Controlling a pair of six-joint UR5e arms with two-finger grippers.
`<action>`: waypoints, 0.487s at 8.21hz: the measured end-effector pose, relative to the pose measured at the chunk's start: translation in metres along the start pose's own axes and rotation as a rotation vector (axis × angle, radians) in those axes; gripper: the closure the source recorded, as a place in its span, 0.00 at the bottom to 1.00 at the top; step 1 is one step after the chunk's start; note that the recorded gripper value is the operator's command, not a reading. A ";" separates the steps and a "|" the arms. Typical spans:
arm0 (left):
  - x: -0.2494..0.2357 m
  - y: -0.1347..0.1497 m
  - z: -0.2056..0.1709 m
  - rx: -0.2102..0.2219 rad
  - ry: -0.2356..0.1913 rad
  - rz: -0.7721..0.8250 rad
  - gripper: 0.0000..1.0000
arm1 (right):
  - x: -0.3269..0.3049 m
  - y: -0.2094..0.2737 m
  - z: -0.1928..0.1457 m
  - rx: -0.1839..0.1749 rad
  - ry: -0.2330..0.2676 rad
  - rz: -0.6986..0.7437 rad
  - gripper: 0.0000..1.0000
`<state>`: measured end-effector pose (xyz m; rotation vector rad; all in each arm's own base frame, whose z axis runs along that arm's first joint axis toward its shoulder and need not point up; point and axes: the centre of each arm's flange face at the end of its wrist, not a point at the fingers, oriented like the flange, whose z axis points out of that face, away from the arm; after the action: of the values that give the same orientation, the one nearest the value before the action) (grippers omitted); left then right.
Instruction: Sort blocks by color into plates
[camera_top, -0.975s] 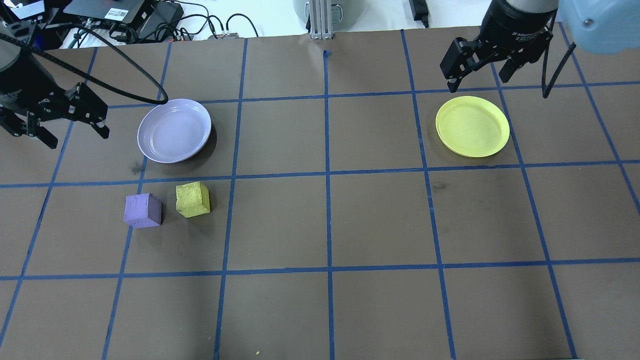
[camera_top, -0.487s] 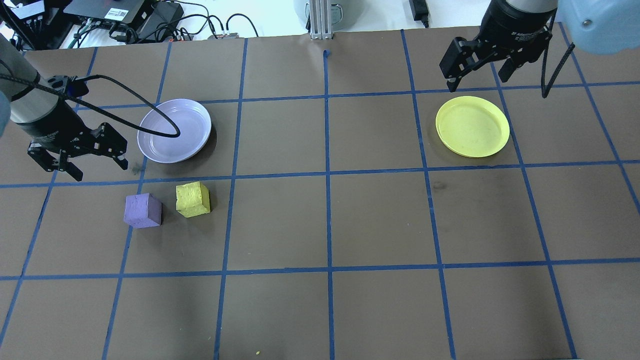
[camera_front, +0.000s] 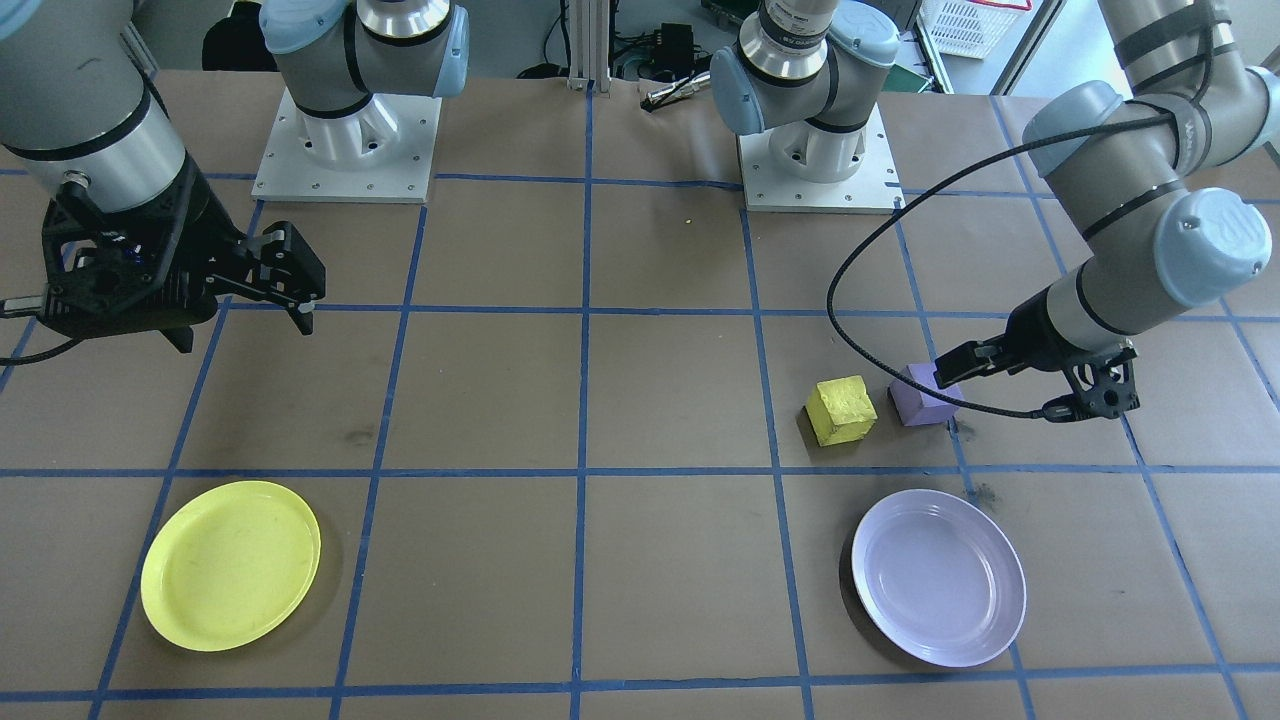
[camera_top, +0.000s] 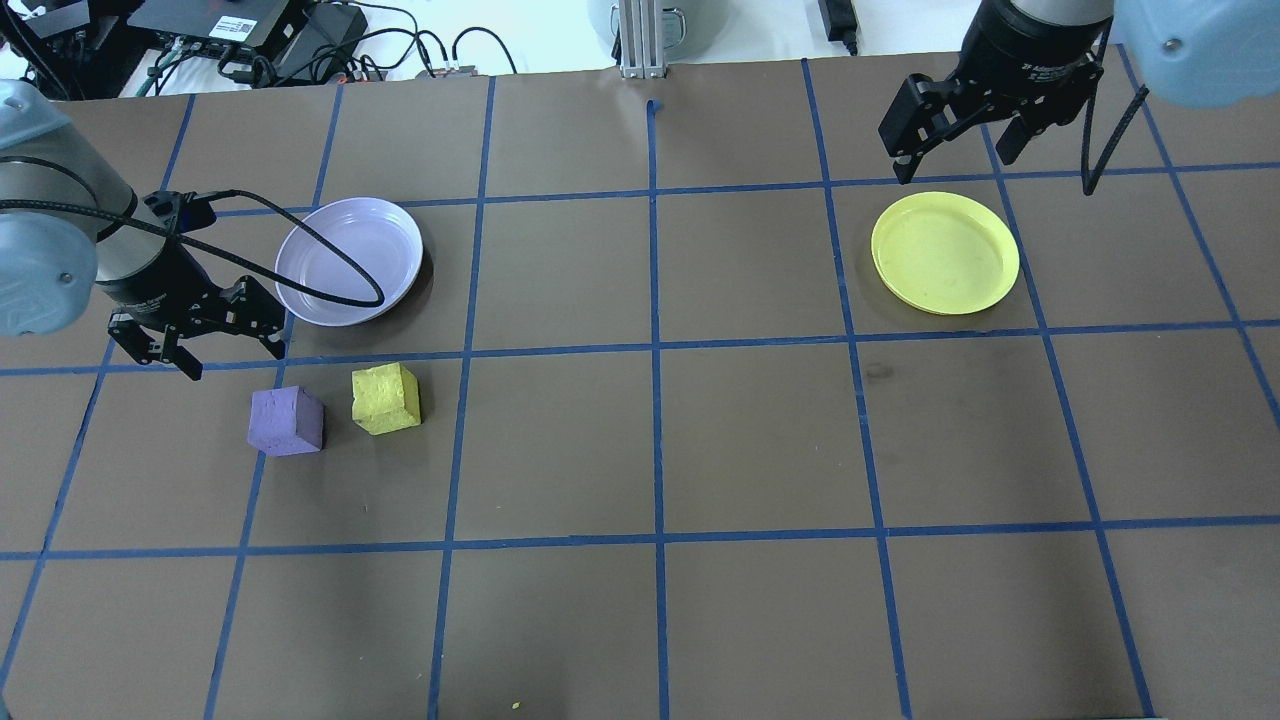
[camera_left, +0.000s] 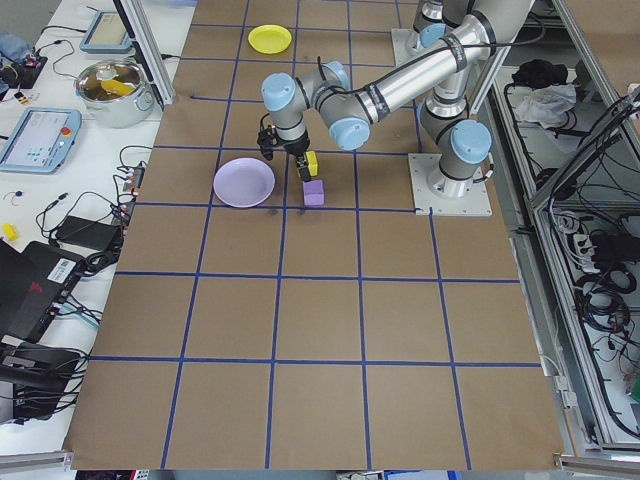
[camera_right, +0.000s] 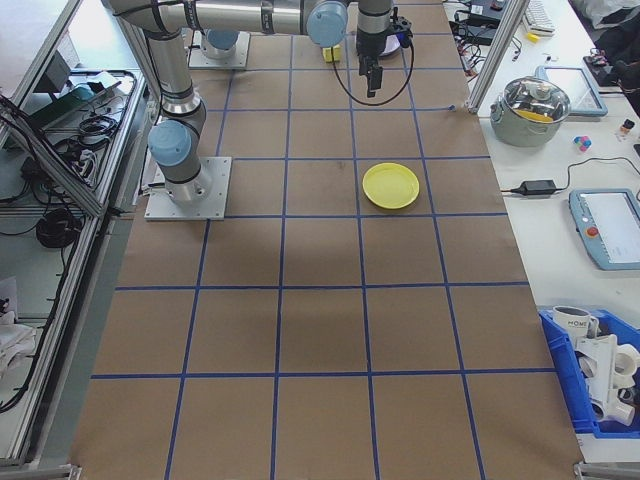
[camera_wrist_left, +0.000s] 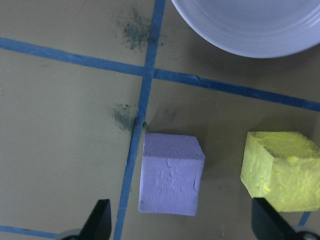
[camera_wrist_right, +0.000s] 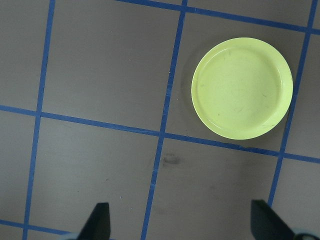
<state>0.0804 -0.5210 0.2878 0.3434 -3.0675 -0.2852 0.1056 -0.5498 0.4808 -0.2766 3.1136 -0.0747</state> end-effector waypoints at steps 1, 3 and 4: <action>-0.002 -0.008 0.013 -0.009 0.003 -0.004 0.00 | 0.000 0.000 0.000 0.000 0.000 0.000 0.00; -0.004 -0.016 0.029 -0.026 0.008 -0.009 0.00 | 0.000 0.000 0.000 0.002 0.001 -0.001 0.00; -0.005 -0.019 0.039 -0.042 0.012 -0.012 0.00 | 0.000 -0.001 0.000 0.003 0.001 -0.002 0.00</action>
<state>0.0870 -0.5314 0.2459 0.3602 -3.0436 -0.3467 0.1055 -0.5504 0.4808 -0.2791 3.1143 -0.0790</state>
